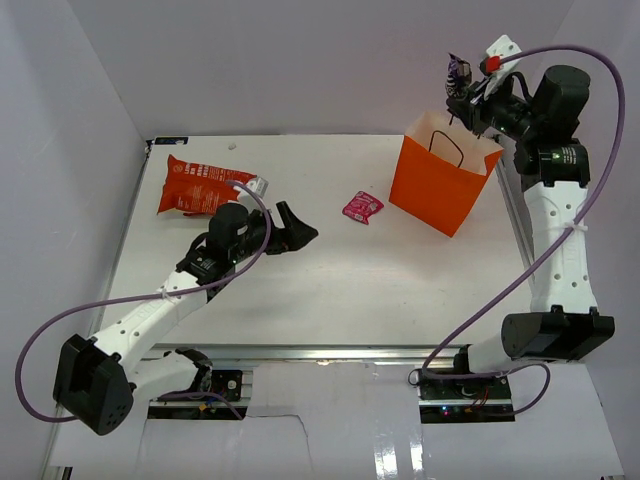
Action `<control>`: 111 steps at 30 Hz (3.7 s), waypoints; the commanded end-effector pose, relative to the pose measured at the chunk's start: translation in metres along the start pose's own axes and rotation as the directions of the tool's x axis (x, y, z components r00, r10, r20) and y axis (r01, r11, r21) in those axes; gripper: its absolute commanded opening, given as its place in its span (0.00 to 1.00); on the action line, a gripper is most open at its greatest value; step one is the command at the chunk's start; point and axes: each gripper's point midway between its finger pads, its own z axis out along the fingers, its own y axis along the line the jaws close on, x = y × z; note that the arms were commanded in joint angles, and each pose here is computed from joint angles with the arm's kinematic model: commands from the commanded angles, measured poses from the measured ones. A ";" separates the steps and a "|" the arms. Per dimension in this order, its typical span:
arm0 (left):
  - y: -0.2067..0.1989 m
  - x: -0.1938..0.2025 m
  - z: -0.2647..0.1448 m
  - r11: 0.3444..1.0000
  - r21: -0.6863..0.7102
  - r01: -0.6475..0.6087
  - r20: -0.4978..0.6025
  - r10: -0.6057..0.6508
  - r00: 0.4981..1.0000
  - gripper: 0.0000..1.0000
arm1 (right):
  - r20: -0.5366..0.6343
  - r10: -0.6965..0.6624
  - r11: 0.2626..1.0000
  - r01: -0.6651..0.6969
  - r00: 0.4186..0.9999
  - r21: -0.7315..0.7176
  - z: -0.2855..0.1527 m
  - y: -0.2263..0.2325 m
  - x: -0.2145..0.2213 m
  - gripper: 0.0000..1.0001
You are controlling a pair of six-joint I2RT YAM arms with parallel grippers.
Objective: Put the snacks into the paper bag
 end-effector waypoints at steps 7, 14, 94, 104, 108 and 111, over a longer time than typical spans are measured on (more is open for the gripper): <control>-0.006 0.010 0.006 0.999 0.036 0.028 -0.069 -0.026 0.997 0.98 | -0.230 0.017 0.996 0.004 0.973 0.089 -0.002 -0.042 0.103 0.14; 0.008 0.020 0.036 0.995 -0.026 0.092 -0.142 -0.095 0.985 0.98 | -0.335 0.035 0.995 -0.003 0.942 0.097 -0.003 -0.048 0.148 0.52; 0.066 0.038 -0.081 0.945 -0.325 0.043 0.004 -0.044 0.999 0.98 | -0.824 0.240 0.899 -0.437 0.514 -0.011 0.115 0.250 0.374 0.29; 0.061 0.024 -0.081 0.948 -0.318 0.023 0.041 -0.011 0.999 0.98 | -0.344 -0.037 0.736 -0.207 0.938 -0.645 0.094 0.250 0.170 0.24; 0.060 0.021 -0.082 0.948 -0.318 0.021 0.053 -0.004 0.999 0.98 | -0.126 -0.051 0.810 -0.033 0.991 -0.586 0.080 0.193 0.076 0.24; 0.060 0.019 -0.084 0.949 -0.316 0.021 0.064 -0.001 0.998 0.98 | -0.026 -0.014 0.902 0.001 1.000 -0.432 0.066 0.121 0.015 0.24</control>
